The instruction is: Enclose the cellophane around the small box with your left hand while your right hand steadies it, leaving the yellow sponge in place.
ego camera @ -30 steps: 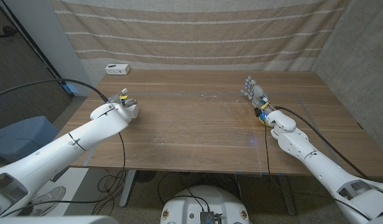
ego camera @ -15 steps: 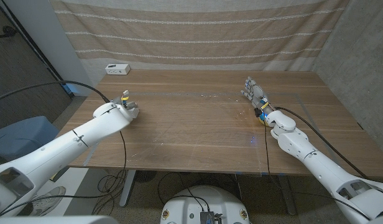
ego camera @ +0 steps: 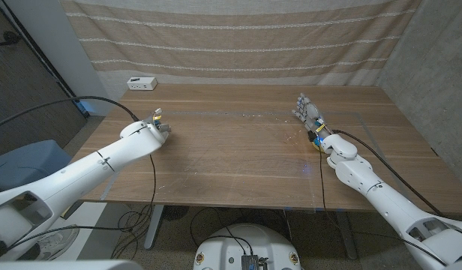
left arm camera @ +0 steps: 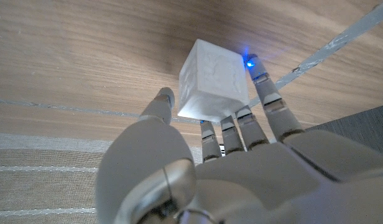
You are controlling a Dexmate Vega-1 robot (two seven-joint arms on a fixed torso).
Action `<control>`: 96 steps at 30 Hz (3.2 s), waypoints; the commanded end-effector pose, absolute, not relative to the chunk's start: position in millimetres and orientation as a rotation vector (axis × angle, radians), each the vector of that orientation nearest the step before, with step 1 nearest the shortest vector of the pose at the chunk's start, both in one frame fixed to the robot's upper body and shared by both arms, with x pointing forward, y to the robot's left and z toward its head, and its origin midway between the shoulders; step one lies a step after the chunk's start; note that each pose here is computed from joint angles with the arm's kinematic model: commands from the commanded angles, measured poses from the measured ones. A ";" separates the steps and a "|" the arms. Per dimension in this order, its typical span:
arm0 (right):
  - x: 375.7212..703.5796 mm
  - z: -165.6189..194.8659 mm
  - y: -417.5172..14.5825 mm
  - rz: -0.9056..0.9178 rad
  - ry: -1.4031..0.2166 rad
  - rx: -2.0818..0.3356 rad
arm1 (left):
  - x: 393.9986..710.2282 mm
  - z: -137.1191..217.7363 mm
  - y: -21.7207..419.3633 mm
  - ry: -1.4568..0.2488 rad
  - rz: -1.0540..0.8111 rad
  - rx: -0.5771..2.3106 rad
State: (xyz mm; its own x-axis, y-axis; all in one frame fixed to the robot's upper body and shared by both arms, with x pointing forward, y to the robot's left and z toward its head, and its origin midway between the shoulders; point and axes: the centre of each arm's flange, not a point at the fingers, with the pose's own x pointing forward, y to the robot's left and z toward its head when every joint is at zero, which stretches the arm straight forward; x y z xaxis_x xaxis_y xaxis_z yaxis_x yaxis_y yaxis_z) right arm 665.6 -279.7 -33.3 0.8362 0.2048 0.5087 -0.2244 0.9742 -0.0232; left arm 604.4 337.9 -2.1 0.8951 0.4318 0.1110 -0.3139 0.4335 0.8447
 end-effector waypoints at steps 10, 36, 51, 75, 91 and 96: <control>664.8 -32.2 -284.0 0.219 -0.535 0.036 | 602.4 -6.1 329.7 0.032 0.700 1.075; 653.1 -31.4 -286.9 0.194 -0.557 0.038 | 579.8 41.2 310.6 -0.616 0.543 1.094; 646.3 -34.4 -284.5 0.185 -0.570 0.045 | 571.7 80.0 271.7 -0.853 0.252 1.228; 634.0 -42.5 -280.7 0.166 -0.585 0.061 | 563.2 99.4 205.9 -1.020 -0.126 1.395; 627.1 -47.2 -280.8 0.150 -0.595 0.063 | 557.5 93.7 164.8 -1.094 -0.355 1.479; 625.3 -49.7 -281.6 0.141 -0.595 0.072 | 558.9 84.3 154.0 -1.097 -0.408 1.502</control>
